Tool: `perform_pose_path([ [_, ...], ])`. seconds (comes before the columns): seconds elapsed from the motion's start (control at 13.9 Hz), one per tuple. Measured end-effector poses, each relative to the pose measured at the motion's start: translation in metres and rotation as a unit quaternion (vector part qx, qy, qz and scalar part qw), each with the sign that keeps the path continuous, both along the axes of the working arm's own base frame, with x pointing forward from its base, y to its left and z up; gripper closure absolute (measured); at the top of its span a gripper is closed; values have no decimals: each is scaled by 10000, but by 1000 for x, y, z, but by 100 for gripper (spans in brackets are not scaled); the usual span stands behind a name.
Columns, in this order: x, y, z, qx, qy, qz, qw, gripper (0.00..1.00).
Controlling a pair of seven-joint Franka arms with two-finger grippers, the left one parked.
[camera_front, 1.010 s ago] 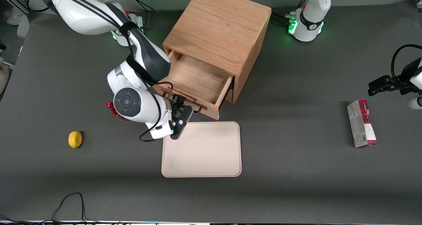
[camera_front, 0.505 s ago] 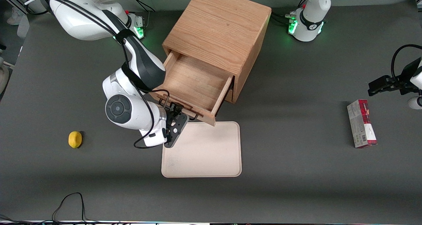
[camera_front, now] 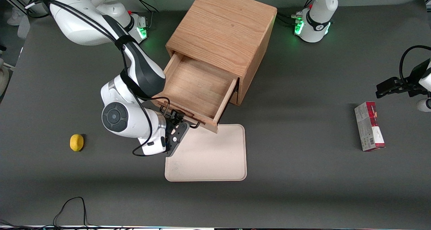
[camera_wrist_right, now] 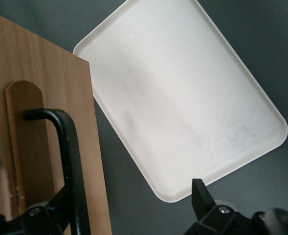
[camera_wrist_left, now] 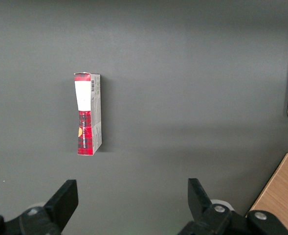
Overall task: Open upper drawer
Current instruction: 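Keep pulling the drawer further open with the right gripper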
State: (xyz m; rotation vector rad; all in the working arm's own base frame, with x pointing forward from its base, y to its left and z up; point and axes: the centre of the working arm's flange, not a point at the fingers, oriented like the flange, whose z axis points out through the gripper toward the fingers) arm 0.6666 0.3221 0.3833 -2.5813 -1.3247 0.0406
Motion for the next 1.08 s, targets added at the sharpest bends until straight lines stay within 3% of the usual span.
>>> perform_pose_path([
  [0.29, 11, -11, 0, 64, -160, -143, 9997, 0],
  [1.08, 24, -25, -2, 126, -303, -301, 9990, 0],
])
